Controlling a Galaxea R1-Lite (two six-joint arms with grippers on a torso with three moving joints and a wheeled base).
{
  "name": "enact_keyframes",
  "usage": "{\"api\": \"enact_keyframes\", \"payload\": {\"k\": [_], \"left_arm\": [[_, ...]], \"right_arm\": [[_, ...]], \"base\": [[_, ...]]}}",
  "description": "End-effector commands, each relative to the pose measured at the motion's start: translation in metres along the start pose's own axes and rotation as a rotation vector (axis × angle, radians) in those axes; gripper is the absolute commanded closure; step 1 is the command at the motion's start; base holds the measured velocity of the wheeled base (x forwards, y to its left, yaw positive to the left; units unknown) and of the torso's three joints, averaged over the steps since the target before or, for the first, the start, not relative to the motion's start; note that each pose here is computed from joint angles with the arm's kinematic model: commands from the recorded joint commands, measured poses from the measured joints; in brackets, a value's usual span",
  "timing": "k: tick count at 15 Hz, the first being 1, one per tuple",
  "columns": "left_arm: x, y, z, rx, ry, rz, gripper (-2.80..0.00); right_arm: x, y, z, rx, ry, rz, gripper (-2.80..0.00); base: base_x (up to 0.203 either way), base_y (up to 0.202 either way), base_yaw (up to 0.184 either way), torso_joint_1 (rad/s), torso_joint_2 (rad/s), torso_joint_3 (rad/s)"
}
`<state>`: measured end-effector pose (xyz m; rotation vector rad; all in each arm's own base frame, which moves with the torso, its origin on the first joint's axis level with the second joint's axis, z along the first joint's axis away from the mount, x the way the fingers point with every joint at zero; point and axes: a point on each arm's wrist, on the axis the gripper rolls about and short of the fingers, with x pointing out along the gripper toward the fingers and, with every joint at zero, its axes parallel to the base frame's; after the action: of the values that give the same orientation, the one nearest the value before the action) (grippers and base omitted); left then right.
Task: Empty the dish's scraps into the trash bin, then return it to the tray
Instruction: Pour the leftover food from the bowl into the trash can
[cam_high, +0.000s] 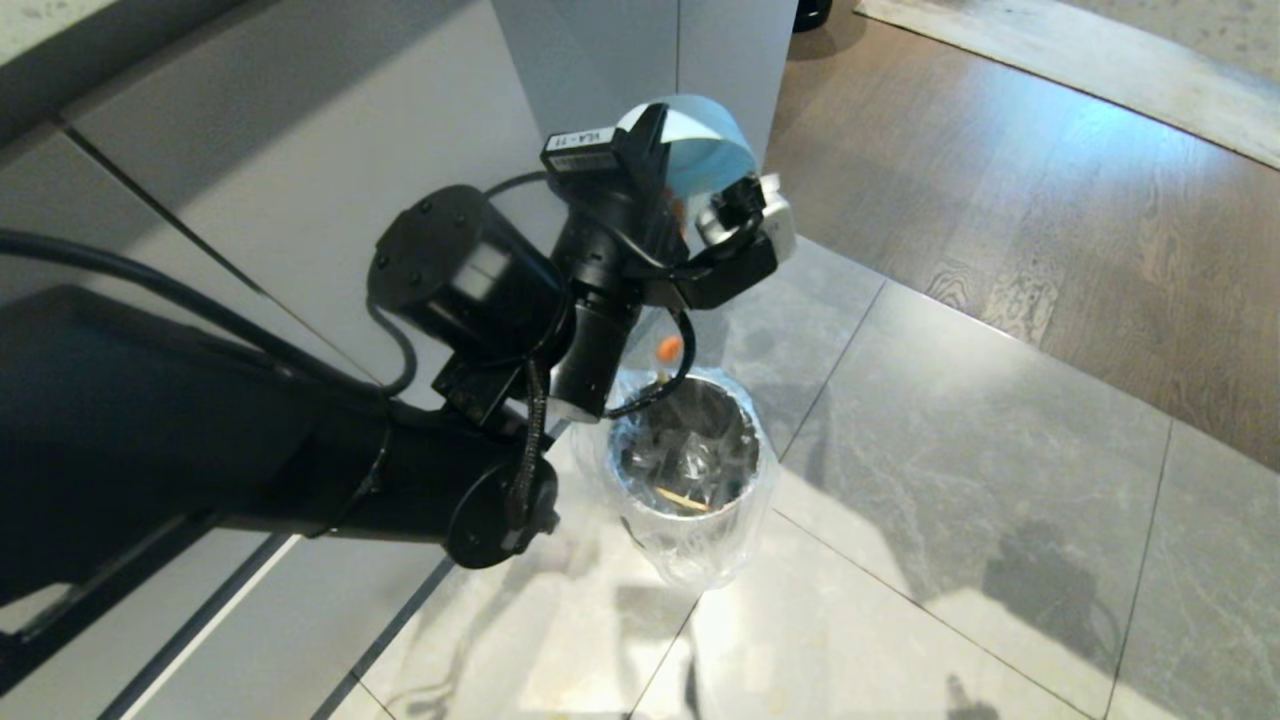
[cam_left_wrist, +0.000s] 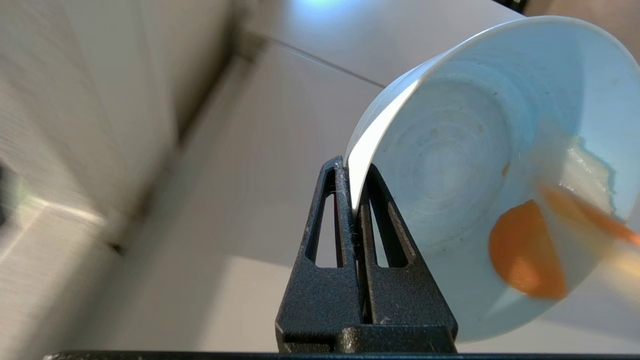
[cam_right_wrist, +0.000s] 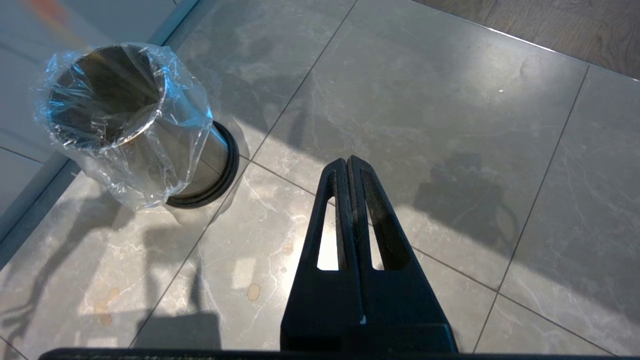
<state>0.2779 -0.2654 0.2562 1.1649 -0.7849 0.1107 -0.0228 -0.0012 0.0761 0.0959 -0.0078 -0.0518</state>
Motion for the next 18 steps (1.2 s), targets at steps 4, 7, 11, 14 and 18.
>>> {"api": "enact_keyframes", "payload": {"k": [4,7,11,14,18], "left_arm": [[-0.002,0.004,0.005,0.000,-0.008,0.049,0.00],[-0.002,0.006,0.007,0.001,-0.012,0.052,0.00],[-0.003,0.008,0.008,0.007,-0.005,0.051,0.00],[-0.003,0.013,0.008,0.001,-0.004,0.062,0.00],[-0.001,0.016,0.008,-0.007,-0.009,0.073,0.00]], "right_arm": [[0.000,0.000,0.000,0.001,0.001,0.000,0.00],[0.000,0.000,0.000,0.000,-0.001,0.000,0.00],[0.000,0.000,0.000,-0.001,-0.001,0.000,0.00],[0.000,0.000,0.000,0.001,0.000,0.000,0.00],[0.000,0.000,0.000,0.000,-0.001,0.000,0.00]], "base": [[0.000,0.000,0.000,0.000,0.00,0.000],[0.000,0.000,0.000,0.000,0.00,0.000],[0.000,0.000,0.000,0.000,0.00,0.000],[0.000,0.000,0.000,0.000,0.00,0.000],[0.000,0.000,0.000,0.000,0.00,0.000]]}}
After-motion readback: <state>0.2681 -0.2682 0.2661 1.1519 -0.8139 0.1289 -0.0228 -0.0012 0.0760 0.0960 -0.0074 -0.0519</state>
